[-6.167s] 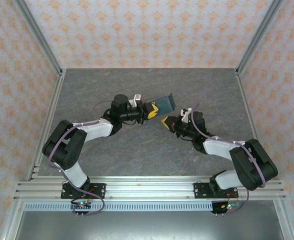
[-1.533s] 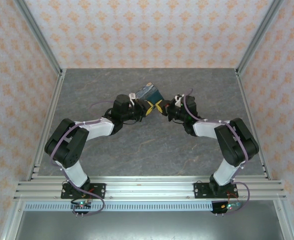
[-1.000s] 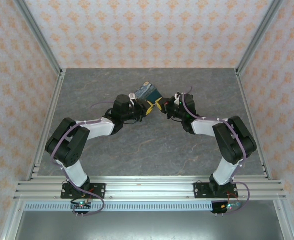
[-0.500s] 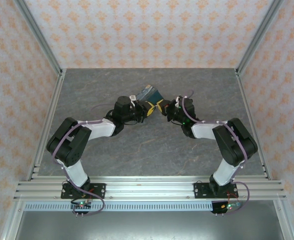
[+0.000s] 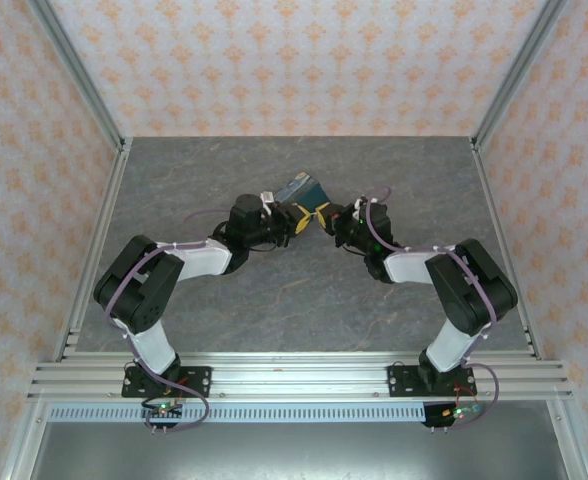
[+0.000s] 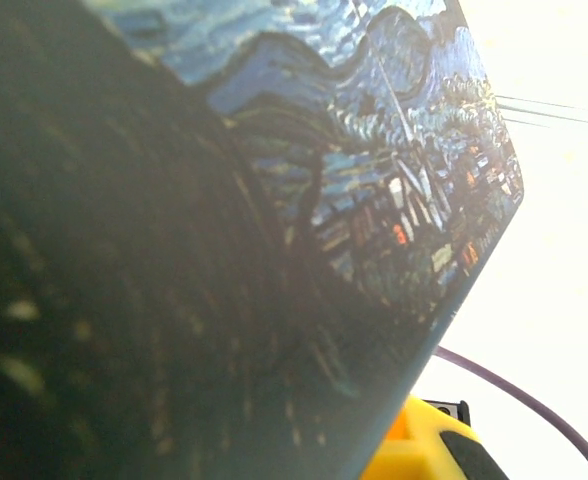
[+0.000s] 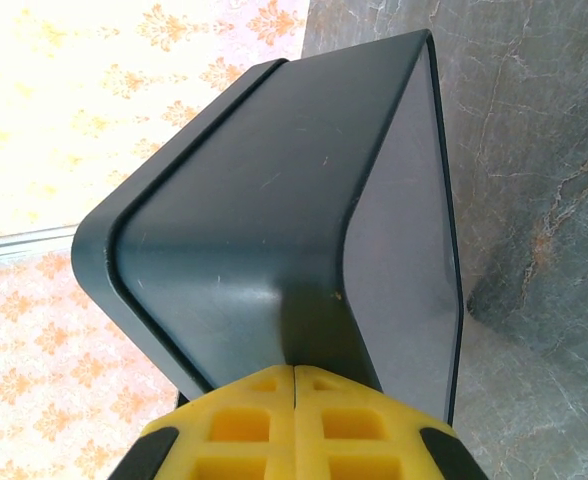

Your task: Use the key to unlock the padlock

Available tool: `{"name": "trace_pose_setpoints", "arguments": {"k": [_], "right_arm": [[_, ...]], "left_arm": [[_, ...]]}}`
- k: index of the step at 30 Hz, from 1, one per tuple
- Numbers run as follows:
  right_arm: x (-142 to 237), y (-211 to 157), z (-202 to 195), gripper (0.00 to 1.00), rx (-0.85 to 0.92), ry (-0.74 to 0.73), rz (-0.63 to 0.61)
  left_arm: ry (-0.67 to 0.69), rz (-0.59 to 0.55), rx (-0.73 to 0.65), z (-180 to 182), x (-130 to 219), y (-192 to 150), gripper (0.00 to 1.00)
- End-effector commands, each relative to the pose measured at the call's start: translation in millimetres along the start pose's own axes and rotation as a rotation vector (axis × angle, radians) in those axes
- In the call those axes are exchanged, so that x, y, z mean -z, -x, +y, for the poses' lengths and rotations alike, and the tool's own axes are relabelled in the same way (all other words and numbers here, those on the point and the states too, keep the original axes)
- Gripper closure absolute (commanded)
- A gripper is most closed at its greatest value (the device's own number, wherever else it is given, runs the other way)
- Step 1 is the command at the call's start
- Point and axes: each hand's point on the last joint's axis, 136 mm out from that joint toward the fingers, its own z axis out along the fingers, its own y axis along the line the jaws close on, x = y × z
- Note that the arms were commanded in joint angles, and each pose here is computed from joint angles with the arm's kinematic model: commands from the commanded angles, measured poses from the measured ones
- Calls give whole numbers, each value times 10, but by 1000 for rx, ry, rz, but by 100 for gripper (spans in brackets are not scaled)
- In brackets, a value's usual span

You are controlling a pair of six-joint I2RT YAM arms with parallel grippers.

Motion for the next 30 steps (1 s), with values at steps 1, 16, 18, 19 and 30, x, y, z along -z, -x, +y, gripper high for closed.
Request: {"name": "trace_pose_setpoints", "arguments": {"k": [1, 16, 18, 19, 30], "right_arm": [[41, -472, 268, 100, 7, 95, 160], [51, -481, 401, 100, -83, 163, 166], [-6, -547, 506, 100, -84, 181, 180], [-52, -590, 577, 100, -83, 195, 193], [-129, -805, 554, 100, -91, 191, 239]], "left_arm": [[-150, 144, -93, -410, -51, -442, 100], [-148, 142, -103, -389, -72, -430, 100], [-141, 148, -106, -357, -92, -442, 100], [-138, 150, -105, -340, -103, -449, 100], [-129, 149, -114, -286, -151, -433, 100]]}}
